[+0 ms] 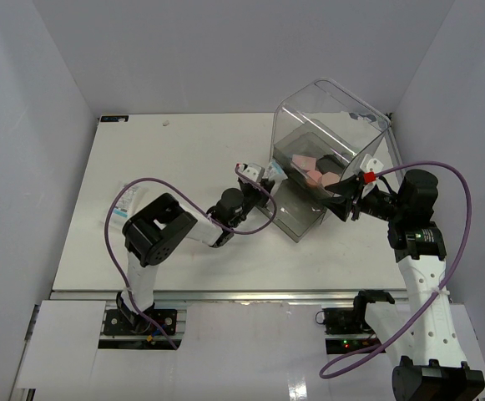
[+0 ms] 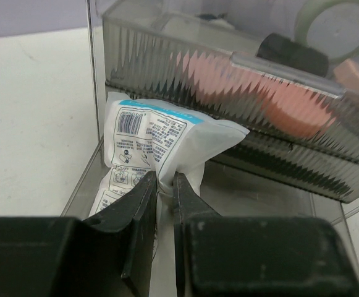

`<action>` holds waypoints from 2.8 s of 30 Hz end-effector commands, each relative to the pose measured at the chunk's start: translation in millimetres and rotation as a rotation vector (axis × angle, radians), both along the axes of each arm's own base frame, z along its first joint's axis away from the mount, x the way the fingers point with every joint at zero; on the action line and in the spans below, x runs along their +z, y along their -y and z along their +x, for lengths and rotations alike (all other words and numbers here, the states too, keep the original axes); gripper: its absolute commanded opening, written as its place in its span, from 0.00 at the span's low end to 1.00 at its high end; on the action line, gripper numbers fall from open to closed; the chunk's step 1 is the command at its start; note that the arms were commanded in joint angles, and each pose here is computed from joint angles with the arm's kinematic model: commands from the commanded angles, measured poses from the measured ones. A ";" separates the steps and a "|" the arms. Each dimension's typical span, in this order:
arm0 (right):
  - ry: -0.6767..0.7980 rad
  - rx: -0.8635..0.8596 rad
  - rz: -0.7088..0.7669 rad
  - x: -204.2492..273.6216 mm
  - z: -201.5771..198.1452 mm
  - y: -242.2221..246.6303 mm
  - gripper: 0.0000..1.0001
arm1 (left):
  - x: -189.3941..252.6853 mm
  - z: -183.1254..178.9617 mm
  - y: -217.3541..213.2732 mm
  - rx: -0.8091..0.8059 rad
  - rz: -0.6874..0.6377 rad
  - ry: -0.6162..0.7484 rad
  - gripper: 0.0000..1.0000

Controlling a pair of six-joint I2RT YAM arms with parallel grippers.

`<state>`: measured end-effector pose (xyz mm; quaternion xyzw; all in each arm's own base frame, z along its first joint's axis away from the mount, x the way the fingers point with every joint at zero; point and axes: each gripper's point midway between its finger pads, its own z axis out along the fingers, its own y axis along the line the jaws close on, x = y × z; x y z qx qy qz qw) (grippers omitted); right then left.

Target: Organize the makeup

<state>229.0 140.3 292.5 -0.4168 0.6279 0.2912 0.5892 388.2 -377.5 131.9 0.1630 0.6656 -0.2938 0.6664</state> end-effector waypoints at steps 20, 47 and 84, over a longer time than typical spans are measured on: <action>0.021 -0.003 0.004 1.8 -4.3 1.8 0.48 | -22.2 26.2 18.1 0.038 0.191 -0.114 0.40; 0.034 0.030 0.010 2.4 -15.0 -0.5 0.49 | 52.9 -32.7 -127.3 0.089 0.176 -0.489 0.73; 0.017 0.096 0.012 -17.7 -23.6 -5.2 0.51 | -62.2 15.2 -448.2 1.002 0.791 -0.776 0.73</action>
